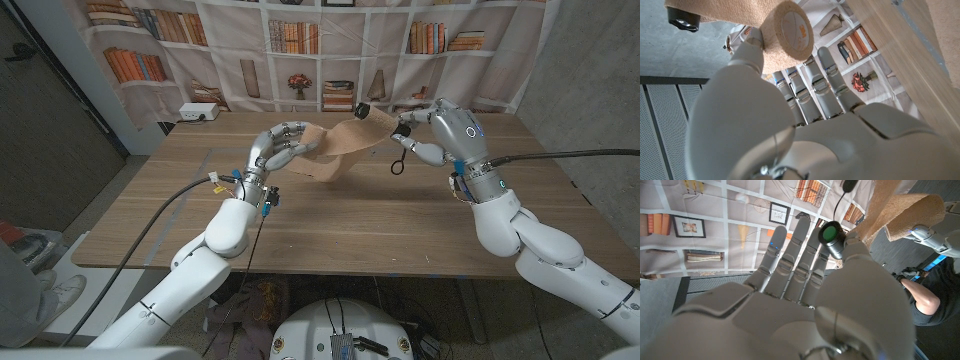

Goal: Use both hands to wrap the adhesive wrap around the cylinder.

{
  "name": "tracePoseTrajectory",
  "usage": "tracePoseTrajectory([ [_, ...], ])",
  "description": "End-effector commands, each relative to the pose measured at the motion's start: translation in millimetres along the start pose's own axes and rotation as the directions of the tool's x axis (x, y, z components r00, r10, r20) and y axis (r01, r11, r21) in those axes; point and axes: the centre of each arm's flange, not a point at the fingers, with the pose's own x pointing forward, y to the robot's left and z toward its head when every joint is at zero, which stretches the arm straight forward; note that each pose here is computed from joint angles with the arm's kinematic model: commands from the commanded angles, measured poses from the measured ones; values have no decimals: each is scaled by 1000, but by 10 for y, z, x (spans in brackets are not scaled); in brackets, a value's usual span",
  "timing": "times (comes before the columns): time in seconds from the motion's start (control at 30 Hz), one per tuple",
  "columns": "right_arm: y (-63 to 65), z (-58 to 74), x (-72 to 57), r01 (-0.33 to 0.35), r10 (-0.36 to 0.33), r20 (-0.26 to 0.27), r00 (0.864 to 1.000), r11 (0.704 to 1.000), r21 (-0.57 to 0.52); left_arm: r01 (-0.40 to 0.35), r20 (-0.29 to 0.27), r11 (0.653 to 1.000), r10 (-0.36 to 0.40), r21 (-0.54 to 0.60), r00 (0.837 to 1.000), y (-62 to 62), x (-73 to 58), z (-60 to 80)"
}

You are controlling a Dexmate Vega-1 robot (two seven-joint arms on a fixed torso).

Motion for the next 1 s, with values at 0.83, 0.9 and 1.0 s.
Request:
tracePoseTrajectory([
  [0.83,231,549,32,-70,67,105,992,997,30,64,98,981,-83,186,992,555,460,211],
  [0.9,240,571,18,-70,66,111,992,997,34,61,103,981,-80,182,991,540,461,223],
  [1.0,258,589,5,-73,68,125,990,997,35,71,113,979,-94,193,989,502,488,229],
])
